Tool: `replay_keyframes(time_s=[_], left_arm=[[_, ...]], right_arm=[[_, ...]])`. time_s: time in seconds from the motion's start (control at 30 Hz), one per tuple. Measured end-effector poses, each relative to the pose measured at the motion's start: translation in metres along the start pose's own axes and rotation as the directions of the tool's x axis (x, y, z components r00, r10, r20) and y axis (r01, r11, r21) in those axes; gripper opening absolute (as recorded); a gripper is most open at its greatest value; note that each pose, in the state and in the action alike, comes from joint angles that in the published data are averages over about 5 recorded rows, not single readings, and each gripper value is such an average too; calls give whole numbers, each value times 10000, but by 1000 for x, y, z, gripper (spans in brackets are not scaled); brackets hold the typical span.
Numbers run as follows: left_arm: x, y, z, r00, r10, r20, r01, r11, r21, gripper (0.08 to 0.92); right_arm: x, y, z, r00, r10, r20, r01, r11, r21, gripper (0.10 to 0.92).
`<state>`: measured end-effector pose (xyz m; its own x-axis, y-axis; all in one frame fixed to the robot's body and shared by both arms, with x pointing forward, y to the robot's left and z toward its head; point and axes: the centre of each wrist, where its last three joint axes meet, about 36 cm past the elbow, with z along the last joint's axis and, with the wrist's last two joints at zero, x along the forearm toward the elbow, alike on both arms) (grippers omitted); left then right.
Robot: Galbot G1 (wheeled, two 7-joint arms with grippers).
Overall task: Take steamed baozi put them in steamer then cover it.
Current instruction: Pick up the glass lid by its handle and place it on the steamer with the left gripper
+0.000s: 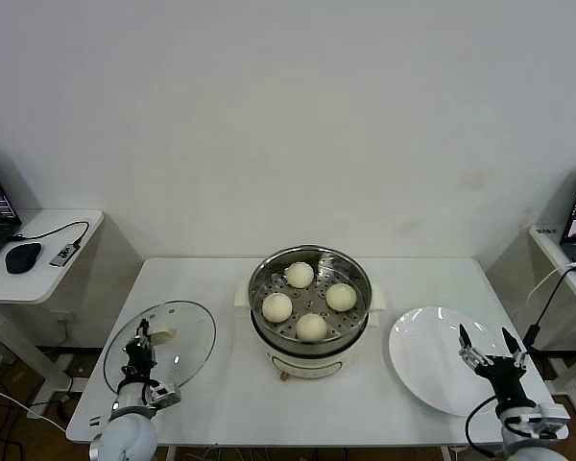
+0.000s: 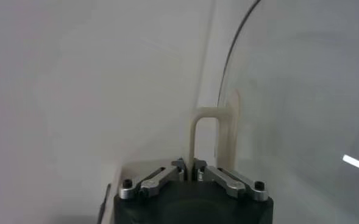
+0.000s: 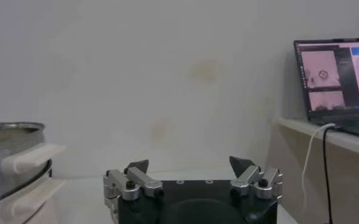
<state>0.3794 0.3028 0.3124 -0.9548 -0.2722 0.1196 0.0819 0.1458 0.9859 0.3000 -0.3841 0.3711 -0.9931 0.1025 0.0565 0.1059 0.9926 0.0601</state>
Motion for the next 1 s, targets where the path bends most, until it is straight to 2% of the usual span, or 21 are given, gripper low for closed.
replay_keyframes(time_s=[0.17,0.43,0.67,1.0], left_arm=[[11,26,-13,9969,-637,-471,625,9977,-279,147],[28,71,-53,9826,-1463,-1146,1399,9882,-621,147],[45,103,-99,9770,-1857,-1052,1802,9818,-598,147],[51,117,-159,9850,-1607,-622,1595,9869,-246,147]], right_arm=[[-3,0,-2,9999,101,4,-101,9999,-62,823],[-4,2,-4,9995,305,-94,-305,9995,21,823],[-1,2,-5,9984,539,-154,-537,9984,151,823],[-2,2,4,9962,821,-277,-815,9964,238,823]])
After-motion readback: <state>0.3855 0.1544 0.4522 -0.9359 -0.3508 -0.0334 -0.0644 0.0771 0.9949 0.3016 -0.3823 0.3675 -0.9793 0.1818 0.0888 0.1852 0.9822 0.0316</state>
